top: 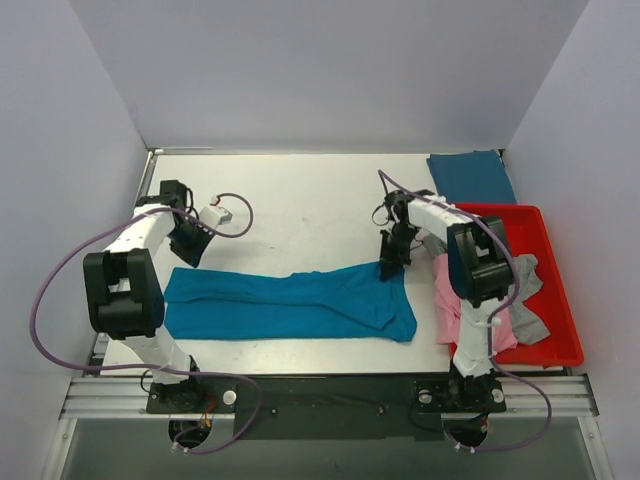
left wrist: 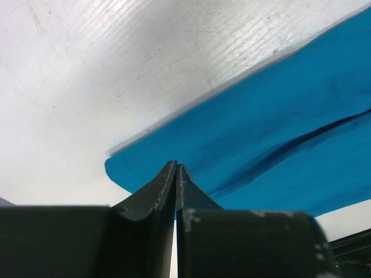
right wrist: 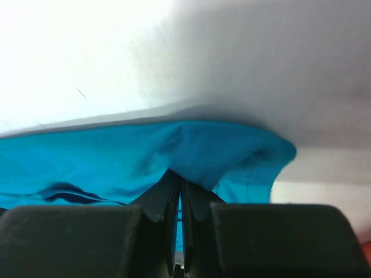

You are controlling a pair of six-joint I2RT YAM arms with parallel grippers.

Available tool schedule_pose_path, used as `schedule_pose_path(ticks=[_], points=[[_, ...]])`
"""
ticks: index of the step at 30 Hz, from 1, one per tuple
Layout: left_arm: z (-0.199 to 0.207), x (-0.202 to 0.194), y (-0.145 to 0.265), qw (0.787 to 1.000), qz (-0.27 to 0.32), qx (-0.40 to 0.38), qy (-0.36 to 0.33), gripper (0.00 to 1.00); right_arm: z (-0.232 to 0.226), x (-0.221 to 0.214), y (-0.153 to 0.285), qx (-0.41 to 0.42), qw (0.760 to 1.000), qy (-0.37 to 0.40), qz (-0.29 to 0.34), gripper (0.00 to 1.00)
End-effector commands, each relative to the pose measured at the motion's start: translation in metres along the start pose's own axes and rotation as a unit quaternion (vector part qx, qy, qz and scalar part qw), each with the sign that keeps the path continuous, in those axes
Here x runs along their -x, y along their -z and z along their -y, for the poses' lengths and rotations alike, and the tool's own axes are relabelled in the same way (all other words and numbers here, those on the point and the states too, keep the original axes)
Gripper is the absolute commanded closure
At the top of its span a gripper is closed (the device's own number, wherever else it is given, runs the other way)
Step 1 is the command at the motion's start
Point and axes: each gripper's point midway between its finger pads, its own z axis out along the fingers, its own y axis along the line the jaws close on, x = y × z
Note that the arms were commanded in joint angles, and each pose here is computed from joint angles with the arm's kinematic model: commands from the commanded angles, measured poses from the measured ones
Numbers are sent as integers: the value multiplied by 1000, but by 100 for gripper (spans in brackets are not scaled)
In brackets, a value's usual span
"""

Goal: Fold and stack the t-shirts
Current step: Rotate the tshirt 90 degrees

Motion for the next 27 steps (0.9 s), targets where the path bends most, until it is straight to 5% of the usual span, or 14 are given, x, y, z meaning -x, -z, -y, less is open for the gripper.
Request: schedule_pose_path(ticks=[1, 8, 13, 19, 27], points=[[-13, 12, 19, 999, 22, 22, 13, 87, -3, 72, 5, -30, 999, -16, 23, 100], [-9, 5, 12, 999, 15, 16, 24, 87, -57, 208, 45, 53, 992, -9, 113, 100], [14, -9, -7, 1000, -7, -21, 20, 87, -75, 233, 103, 138, 967, 14, 216, 100], [18, -40, -27, 998, -55, -27, 1, 88, -46, 180, 128, 93, 971, 32, 219, 98], [30, -82, -43, 994, -104, -21, -5, 88, -5, 63, 34, 7, 997, -23, 68, 100]])
